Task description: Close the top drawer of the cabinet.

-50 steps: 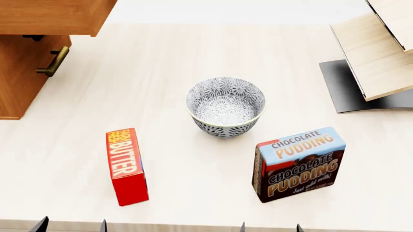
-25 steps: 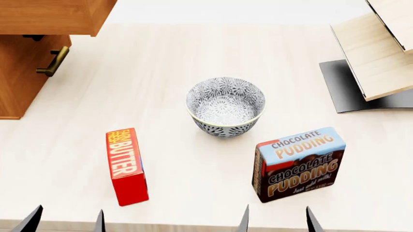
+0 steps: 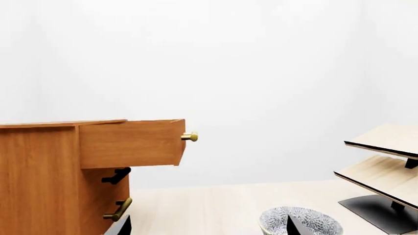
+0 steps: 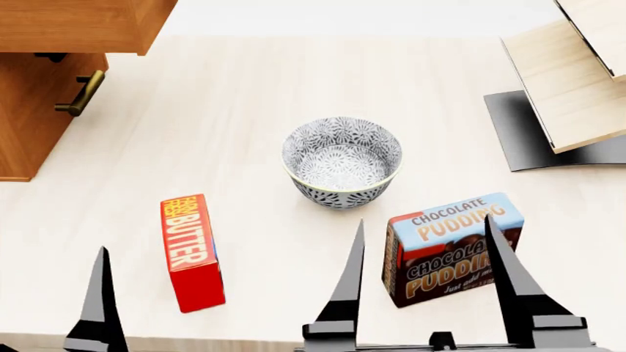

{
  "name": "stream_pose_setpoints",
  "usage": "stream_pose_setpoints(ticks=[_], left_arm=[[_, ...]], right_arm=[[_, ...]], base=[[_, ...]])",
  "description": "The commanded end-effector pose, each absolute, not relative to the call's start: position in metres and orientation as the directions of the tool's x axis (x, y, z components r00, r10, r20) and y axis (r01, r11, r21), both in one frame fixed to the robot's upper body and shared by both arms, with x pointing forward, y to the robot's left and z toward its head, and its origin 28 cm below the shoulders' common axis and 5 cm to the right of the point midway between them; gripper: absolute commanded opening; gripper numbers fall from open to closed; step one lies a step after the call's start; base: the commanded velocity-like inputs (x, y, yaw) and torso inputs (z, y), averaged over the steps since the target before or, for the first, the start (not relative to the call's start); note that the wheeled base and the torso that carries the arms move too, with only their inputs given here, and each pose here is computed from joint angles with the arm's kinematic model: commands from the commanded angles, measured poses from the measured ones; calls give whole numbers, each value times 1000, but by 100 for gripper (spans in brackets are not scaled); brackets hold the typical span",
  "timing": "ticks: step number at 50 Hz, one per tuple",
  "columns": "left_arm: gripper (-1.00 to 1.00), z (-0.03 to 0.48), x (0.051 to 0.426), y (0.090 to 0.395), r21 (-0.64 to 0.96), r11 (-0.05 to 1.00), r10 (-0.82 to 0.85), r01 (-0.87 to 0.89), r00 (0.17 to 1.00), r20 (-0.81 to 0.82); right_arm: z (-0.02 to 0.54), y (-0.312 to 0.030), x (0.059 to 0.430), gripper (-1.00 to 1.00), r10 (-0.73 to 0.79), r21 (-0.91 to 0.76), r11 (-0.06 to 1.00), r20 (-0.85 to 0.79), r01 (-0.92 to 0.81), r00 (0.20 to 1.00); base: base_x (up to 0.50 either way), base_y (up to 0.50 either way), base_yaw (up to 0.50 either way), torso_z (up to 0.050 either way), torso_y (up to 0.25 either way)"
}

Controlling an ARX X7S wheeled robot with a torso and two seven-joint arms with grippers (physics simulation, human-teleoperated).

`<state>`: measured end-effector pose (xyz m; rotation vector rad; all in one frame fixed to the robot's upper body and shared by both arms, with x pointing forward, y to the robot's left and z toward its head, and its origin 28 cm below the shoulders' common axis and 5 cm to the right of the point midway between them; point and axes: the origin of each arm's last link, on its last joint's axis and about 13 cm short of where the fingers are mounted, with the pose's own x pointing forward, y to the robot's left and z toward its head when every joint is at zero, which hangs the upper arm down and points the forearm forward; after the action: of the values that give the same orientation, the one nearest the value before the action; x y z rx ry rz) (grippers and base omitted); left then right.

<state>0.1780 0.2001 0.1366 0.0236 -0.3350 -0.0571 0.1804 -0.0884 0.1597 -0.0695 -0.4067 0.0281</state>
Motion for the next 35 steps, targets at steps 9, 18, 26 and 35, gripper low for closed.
stream_pose_setpoints(ticks=[9,18,26,35], left_arm=[[100,159,165,201,46,998,-61,46,919,391],[100,159,165,202,44,998,-57,43,918,392],[100,162,164,201,45,998,-57,43,916,397],[100,162,164,201,45,998,-57,43,916,397]], right_arm=[[184,-86,166,100,63,-89,996,462,-25,884],[185,-84,167,100,49,-100,995,456,-4,888],[186,-85,167,100,48,-96,995,453,-5,890],[186,-85,166,100,56,-91,996,453,-16,890]], base=[[0,0,0,0,0],[0,0,0,0,0],[0,0,0,0,0],[1,0,0,0,0]])
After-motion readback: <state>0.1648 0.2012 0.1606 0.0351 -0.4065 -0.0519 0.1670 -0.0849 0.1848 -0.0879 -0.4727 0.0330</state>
